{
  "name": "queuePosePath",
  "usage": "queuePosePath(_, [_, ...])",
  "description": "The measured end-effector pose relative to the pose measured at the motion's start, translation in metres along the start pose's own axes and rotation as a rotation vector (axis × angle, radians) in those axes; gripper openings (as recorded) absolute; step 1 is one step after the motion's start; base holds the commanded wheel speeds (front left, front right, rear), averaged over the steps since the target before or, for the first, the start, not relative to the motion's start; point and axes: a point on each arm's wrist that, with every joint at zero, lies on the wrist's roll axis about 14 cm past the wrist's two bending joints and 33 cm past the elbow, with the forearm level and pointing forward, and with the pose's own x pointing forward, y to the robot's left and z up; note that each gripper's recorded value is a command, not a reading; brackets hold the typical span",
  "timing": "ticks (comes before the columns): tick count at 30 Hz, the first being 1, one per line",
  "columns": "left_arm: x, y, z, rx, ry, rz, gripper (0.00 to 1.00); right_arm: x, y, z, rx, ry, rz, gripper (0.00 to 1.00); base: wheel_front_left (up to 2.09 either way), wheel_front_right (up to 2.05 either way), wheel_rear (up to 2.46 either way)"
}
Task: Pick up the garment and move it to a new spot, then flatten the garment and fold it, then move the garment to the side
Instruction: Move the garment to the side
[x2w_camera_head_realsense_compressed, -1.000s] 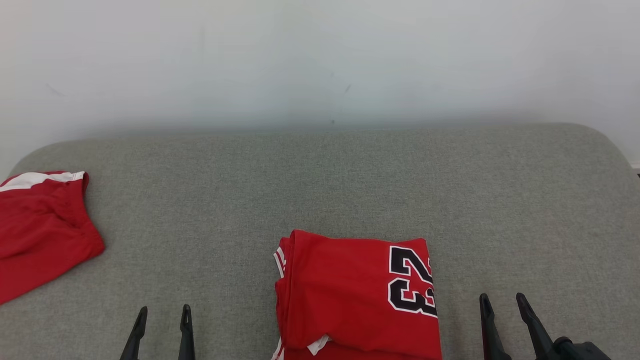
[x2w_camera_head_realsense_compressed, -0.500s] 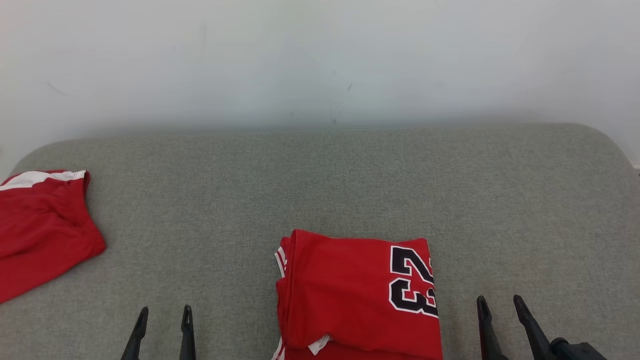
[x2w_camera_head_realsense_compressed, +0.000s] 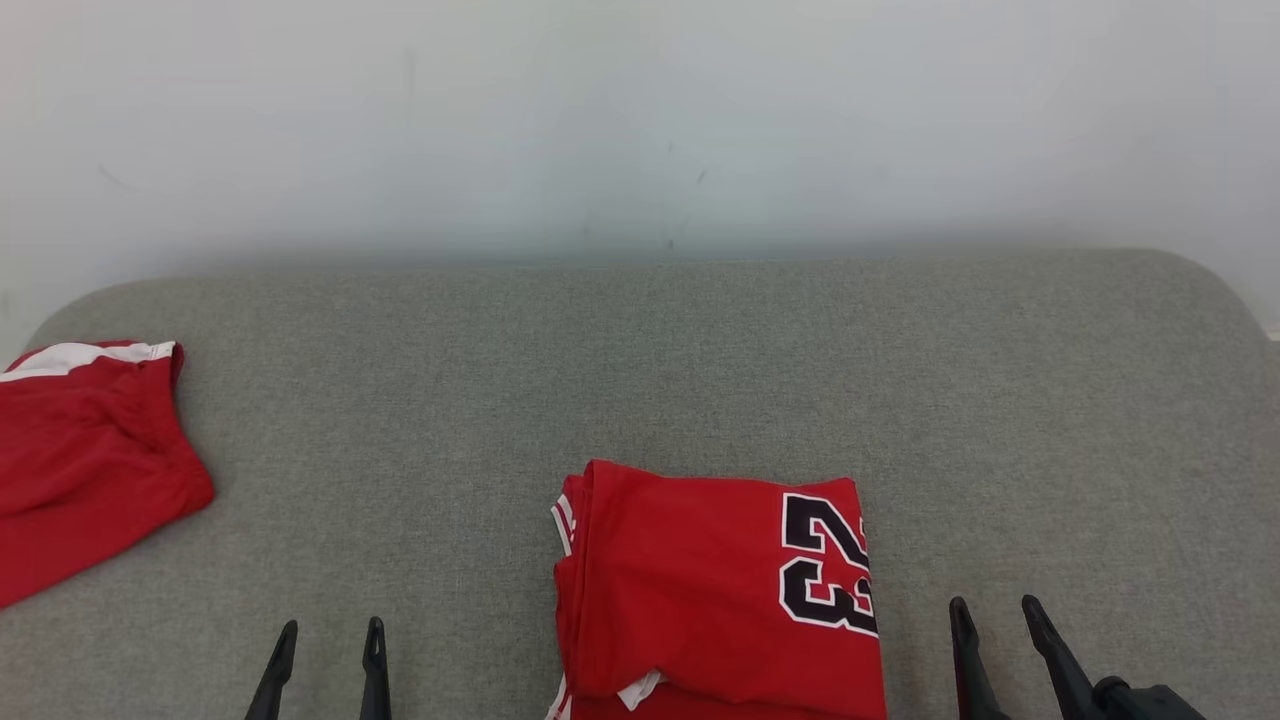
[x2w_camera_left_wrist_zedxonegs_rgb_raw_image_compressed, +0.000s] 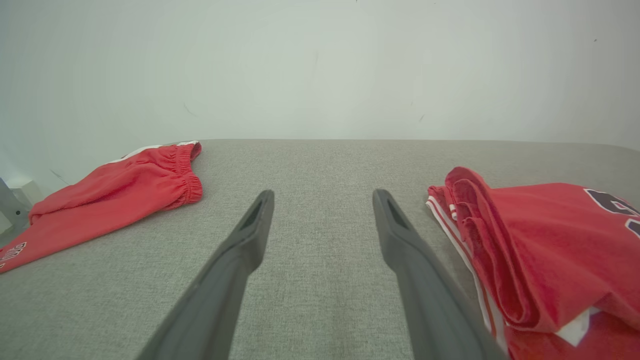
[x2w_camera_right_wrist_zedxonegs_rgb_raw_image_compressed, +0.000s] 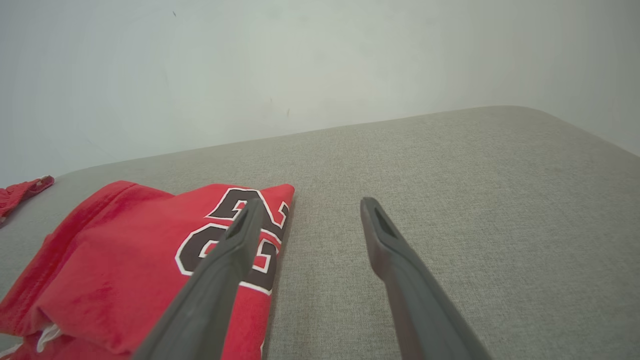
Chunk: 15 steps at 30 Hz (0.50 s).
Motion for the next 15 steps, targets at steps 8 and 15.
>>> queuePosePath(8, [-0.002, 0.002, 0.0, 0.0, 0.0, 0.006, 1.0, 0.003, 0.009, -0.011, 0.01, 0.035, 0.027, 1.0, 0.0, 0.0, 0.0])
queuePosePath(15, [-0.003, 0.0, -0.003, -0.003, 0.01, 0.001, 1.0, 0.039, 0.022, 0.001, -0.018, 0.014, 0.087, 1.0, 0.0, 0.0, 0.0])
